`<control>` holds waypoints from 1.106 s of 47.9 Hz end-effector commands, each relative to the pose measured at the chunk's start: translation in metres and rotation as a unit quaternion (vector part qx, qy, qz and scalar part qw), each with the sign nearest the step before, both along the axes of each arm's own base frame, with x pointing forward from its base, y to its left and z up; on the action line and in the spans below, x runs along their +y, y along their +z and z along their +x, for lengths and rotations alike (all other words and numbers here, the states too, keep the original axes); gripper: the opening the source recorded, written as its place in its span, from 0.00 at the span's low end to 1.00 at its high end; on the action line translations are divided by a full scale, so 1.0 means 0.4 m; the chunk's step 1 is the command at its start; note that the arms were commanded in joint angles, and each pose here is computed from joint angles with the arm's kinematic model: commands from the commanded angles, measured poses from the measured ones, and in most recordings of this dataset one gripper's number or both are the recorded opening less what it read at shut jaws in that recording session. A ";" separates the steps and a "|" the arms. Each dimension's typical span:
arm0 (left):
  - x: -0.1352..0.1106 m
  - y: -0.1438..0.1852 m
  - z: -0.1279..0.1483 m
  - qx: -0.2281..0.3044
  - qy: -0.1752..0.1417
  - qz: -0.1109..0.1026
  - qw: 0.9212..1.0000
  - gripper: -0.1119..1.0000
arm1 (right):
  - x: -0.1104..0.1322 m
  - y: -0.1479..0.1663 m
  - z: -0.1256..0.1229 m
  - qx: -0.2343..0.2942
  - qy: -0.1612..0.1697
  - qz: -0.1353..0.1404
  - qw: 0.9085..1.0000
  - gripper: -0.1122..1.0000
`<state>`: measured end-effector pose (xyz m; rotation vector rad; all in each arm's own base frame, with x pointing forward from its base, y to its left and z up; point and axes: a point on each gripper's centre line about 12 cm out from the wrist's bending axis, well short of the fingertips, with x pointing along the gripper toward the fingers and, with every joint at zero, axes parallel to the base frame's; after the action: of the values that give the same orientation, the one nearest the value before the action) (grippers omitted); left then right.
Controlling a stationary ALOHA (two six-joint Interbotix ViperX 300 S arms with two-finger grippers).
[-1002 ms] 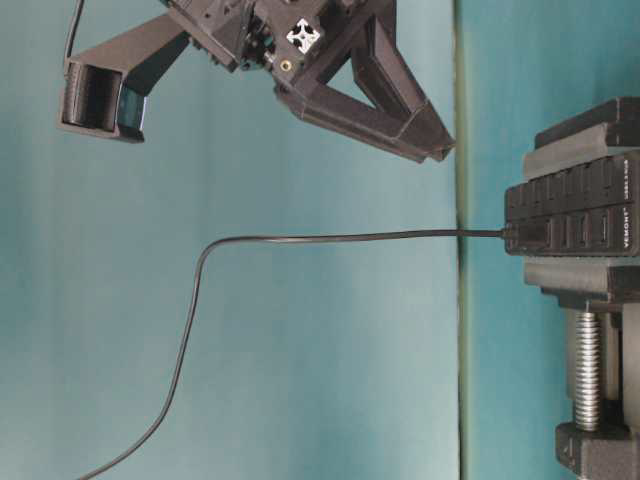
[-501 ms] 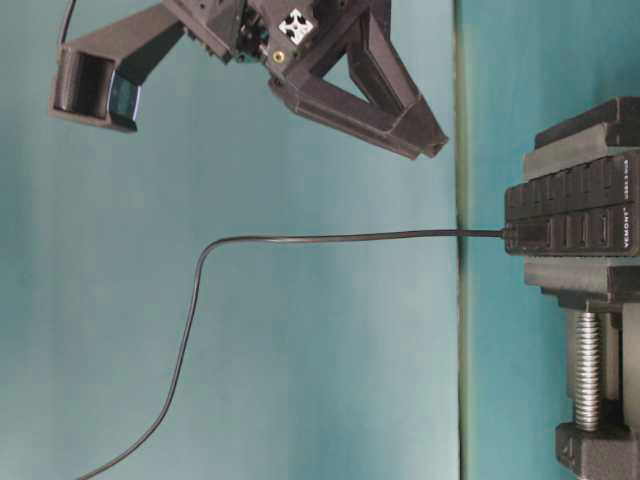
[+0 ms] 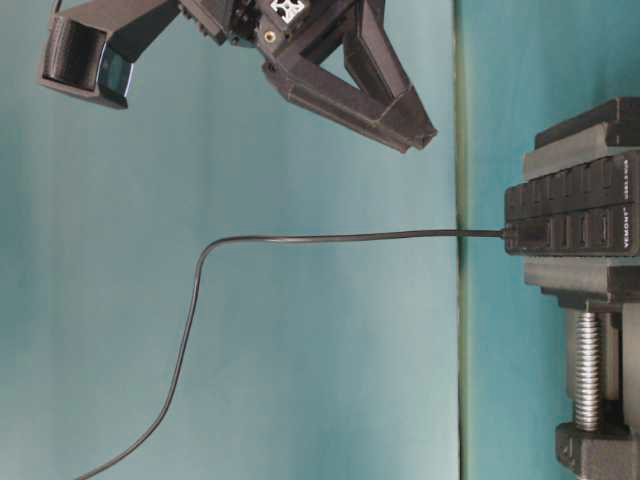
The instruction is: Insert the USB into the center port of the fixed hub
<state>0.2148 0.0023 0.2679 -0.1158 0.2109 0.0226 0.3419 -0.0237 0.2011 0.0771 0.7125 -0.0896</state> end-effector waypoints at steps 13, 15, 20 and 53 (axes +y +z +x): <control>0.000 0.016 0.006 -0.008 0.000 0.001 1.000 0.11 | 0.003 0.026 0.002 -0.018 0.000 0.001 1.000 0.71; 0.001 0.016 0.006 -0.008 0.001 0.001 1.000 0.11 | 0.003 0.024 0.001 -0.017 0.001 0.000 1.000 0.71; 0.001 0.018 0.006 -0.009 0.001 0.001 1.000 0.11 | 0.003 0.025 0.002 -0.018 0.000 0.001 1.000 0.71; 0.001 0.017 0.004 -0.010 0.001 0.001 1.000 0.11 | 0.003 0.021 0.004 -0.026 0.000 0.001 1.000 0.71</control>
<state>0.2148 0.0019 0.2681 -0.1156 0.2094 0.0210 0.3418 -0.0236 0.2010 0.0782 0.6925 -0.0890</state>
